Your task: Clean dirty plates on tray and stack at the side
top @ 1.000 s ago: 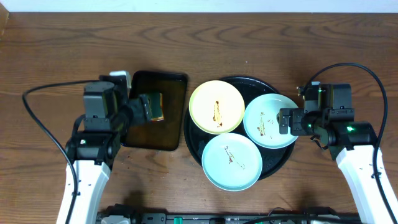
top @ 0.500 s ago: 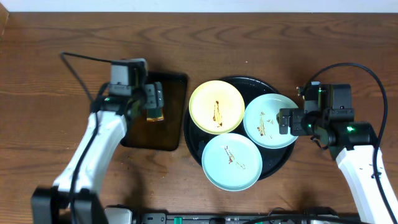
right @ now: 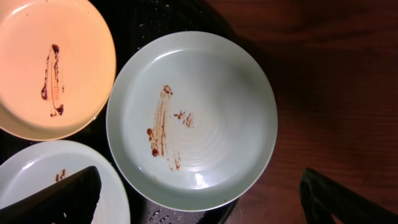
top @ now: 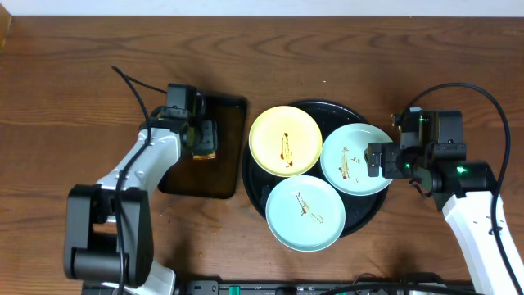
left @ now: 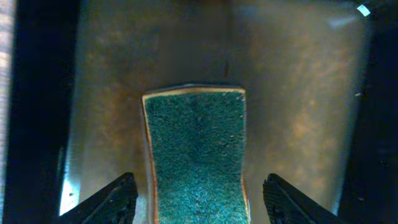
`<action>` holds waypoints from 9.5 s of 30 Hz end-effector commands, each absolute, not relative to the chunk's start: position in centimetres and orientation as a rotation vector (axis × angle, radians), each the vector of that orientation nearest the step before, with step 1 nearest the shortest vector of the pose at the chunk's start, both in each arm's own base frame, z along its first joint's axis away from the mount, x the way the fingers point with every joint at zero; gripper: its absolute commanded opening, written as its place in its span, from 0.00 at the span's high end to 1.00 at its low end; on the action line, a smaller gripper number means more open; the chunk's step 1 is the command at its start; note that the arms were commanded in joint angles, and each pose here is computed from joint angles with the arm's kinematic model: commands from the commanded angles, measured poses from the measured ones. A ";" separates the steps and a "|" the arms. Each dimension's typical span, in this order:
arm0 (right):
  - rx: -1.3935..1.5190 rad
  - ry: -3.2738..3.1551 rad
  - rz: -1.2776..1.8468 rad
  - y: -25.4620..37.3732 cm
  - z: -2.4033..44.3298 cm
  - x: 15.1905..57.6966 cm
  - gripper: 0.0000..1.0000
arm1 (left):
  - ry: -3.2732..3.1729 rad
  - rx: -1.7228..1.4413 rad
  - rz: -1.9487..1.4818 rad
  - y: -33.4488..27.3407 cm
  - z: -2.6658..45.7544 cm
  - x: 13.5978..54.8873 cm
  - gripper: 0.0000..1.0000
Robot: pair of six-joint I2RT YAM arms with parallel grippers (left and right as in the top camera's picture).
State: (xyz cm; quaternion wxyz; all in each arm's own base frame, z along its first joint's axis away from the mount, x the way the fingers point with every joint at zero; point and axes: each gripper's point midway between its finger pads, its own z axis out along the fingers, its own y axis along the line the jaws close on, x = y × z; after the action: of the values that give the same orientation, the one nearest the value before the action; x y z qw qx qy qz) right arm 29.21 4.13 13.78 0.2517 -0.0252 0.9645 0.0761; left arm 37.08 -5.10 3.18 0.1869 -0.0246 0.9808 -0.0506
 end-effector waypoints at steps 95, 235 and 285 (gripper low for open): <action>0.215 2.870 0.253 -1.3 1.6 32.9 0.99 | 2.265 -0.023 -0.289 -6.6 21.5 34.8 0.93; 0.047 2.510 -0.364 -2.8 14.9 33.7 0.99 | 2.886 -0.305 -0.122 -7.6 12.3 36.7 0.92; -0.054 2.089 -0.942 1.4 22.4 33.8 0.99 | 2.882 -0.305 -0.124 -7.6 12.3 36.8 0.92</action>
State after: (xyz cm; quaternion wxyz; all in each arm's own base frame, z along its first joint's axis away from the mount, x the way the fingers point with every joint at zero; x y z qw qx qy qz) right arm 33.67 2.17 20.88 0.3881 -0.0682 0.8392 -0.3749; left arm 37.01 -7.66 12.49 0.1252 -0.1004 0.9863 -0.0390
